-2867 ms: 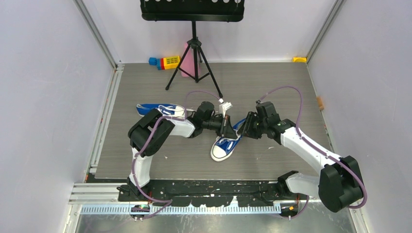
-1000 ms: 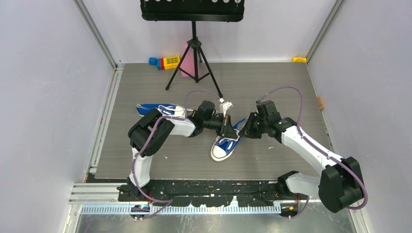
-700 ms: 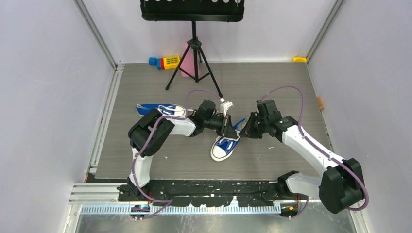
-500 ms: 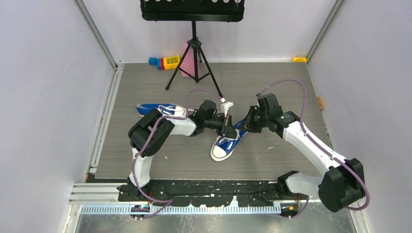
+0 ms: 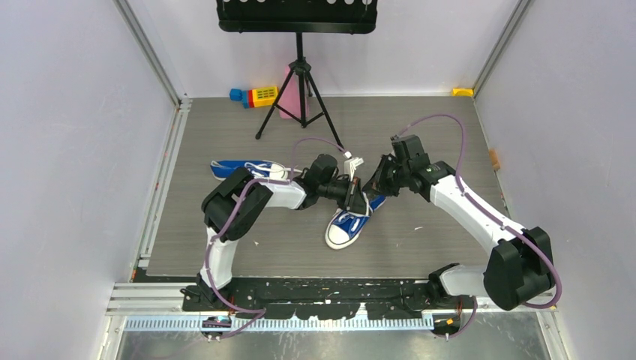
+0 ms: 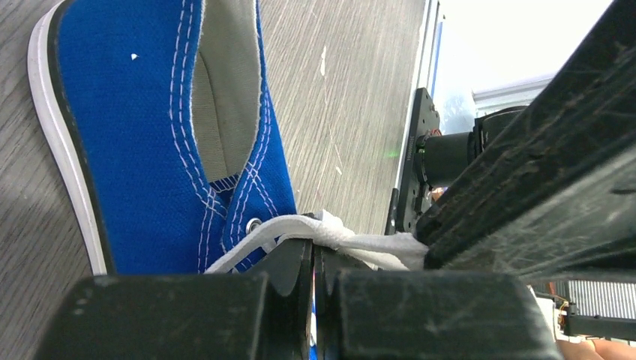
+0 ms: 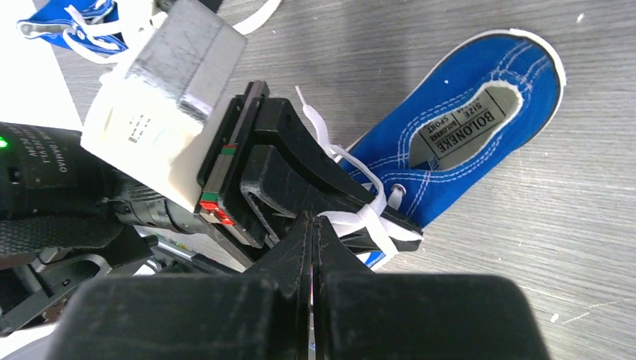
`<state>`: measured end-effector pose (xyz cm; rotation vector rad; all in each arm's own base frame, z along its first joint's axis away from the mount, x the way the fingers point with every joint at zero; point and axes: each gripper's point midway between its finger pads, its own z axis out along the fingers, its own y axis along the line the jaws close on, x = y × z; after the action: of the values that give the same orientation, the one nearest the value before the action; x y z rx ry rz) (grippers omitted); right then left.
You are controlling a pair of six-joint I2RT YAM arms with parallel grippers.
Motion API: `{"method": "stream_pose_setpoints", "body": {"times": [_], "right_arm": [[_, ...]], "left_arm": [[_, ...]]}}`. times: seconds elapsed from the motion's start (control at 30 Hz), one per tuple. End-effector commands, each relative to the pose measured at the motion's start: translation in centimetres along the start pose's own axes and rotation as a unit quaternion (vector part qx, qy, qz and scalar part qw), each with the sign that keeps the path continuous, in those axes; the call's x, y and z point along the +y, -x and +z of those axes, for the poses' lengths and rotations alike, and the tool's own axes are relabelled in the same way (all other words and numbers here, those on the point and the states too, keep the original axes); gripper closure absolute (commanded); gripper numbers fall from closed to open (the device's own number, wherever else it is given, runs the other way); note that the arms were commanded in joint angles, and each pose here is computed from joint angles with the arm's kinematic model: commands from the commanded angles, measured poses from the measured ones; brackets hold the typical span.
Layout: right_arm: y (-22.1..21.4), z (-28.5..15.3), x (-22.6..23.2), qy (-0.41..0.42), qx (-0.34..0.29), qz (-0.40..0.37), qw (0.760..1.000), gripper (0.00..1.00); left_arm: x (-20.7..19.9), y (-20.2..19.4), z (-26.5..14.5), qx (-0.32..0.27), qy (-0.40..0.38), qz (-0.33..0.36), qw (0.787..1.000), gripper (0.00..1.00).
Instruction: Tie the shoes
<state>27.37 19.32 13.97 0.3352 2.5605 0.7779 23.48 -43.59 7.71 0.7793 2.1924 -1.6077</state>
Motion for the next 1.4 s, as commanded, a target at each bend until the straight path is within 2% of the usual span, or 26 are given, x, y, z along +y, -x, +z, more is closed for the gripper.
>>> {"method": "stream_pose_setpoints", "body": {"times": [0.0, 0.23, 0.43, 0.9, 1.17, 1.37], "right_arm": [[2.1, -0.3, 2.1, 0.046, -0.040, -0.004, 0.998, 1.00], [1.6, 1.1, 2.6, 0.094, -0.031, 0.025, 0.995, 1.00], [2.2, 0.7, 2.3, 0.093, -0.046, 0.026, 0.994, 1.00], [1.8, -1.9, -2.1, 0.054, -0.089, 0.034, 0.994, 0.56], [-0.3, -2.0, -5.4, 0.018, -0.100, 0.066, 0.993, 0.53], [-0.5, -2.8, -6.6, 0.011, -0.130, 0.069, 0.989, 0.45]], "left_arm": [[-0.9, 0.9, 0.6, -0.008, -0.027, -0.001, 1.000, 1.00], [-0.8, 0.9, 1.0, -0.014, -0.051, -0.033, 0.998, 1.00], [-0.1, 0.9, 0.7, -0.013, -0.052, -0.052, 0.997, 1.00], [0.4, 0.9, 0.5, -0.010, -0.056, -0.062, 0.996, 1.00], [0.3, 1.0, 0.5, -0.011, -0.058, -0.060, 0.996, 1.00], [0.4, 0.8, 0.5, -0.010, -0.059, -0.062, 0.996, 1.00]]}}
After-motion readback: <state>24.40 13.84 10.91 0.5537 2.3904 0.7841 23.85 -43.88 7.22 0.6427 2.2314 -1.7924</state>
